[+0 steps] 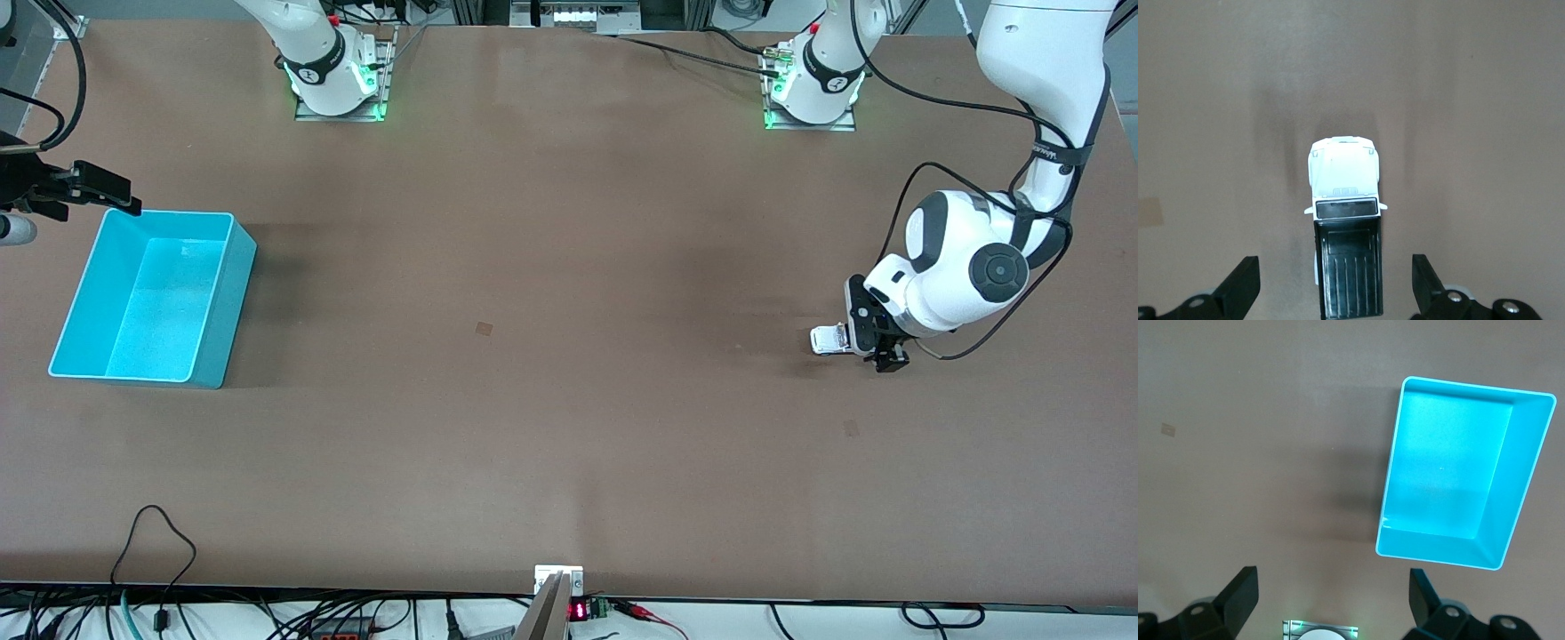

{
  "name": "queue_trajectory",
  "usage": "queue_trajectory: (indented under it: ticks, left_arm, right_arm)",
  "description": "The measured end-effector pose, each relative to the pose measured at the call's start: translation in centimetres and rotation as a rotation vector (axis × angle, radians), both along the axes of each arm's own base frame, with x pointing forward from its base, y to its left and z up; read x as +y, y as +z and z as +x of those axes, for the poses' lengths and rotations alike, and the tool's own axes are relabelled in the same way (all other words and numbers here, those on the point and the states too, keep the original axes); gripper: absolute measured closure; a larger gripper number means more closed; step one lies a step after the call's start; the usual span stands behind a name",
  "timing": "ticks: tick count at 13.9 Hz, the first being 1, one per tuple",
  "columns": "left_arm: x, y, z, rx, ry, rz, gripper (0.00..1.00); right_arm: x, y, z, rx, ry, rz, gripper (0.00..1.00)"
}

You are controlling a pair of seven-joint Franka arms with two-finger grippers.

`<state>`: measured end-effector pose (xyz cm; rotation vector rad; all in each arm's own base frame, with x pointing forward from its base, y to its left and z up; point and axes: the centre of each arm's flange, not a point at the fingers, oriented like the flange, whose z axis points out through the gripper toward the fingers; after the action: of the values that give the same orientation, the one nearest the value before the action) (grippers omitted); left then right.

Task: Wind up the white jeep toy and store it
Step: 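Lower the left gripper and close it on the jeep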

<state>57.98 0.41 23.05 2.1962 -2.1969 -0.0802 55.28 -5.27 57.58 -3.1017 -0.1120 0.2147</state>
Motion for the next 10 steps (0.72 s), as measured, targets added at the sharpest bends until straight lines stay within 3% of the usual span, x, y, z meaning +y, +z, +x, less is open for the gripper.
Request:
queue_trajectory:
  ticks: [10]
  left_arm:
    - [1.3,-1.8,-1.4,-0.04,-0.005,-0.007,0.0]
  right_arm:
    - [0.0,0.0,0.0,-0.001,0.0,0.0,0.0]
